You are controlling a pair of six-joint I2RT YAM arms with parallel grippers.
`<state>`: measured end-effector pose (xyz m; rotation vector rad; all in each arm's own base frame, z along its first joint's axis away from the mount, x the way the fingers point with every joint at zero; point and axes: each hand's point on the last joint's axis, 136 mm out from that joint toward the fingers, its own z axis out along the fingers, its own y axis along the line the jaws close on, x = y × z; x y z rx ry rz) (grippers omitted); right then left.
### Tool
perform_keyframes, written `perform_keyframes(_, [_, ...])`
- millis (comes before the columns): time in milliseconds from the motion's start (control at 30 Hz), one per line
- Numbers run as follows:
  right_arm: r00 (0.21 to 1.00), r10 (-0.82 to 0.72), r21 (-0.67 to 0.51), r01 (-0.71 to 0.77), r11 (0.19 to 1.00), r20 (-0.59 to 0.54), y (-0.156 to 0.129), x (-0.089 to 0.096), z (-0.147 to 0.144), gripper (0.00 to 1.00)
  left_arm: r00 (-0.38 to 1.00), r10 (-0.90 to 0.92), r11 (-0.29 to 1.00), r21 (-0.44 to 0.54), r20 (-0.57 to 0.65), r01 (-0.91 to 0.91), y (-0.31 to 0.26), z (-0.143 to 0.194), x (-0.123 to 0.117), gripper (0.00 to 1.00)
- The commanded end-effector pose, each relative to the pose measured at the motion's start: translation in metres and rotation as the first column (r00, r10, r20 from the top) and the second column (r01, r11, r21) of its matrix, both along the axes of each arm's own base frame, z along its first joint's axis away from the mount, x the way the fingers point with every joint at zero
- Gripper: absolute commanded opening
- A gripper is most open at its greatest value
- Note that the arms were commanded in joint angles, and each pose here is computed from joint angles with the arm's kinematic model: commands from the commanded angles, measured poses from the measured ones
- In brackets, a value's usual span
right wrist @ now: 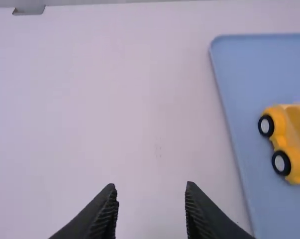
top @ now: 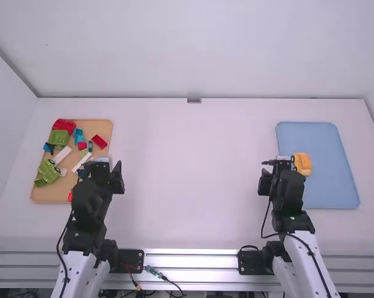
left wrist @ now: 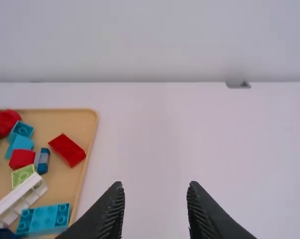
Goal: Assemble lego blocks to make yellow taxi
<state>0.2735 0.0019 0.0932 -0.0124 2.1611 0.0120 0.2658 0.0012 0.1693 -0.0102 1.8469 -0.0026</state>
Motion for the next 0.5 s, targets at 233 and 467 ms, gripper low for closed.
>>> perform_keyframes(233, [1.000, 0.000, 0.005, 0.000, 1.000, 0.000, 0.001, -0.034, -0.047, 0.14, 1.000, -0.006, 1.000, 0.007, 0.007, 0.006, -0.001, -0.044, -0.015, 0.15])
perform_keyframes(467, [0.995, 0.000, 0.005, 0.000, 1.000, 0.097, 0.001, -0.032, -0.033, 0.01, 0.999, -0.006, 1.000, 0.007, 0.048, 0.005, -0.001, -0.050, -0.018, 0.05])
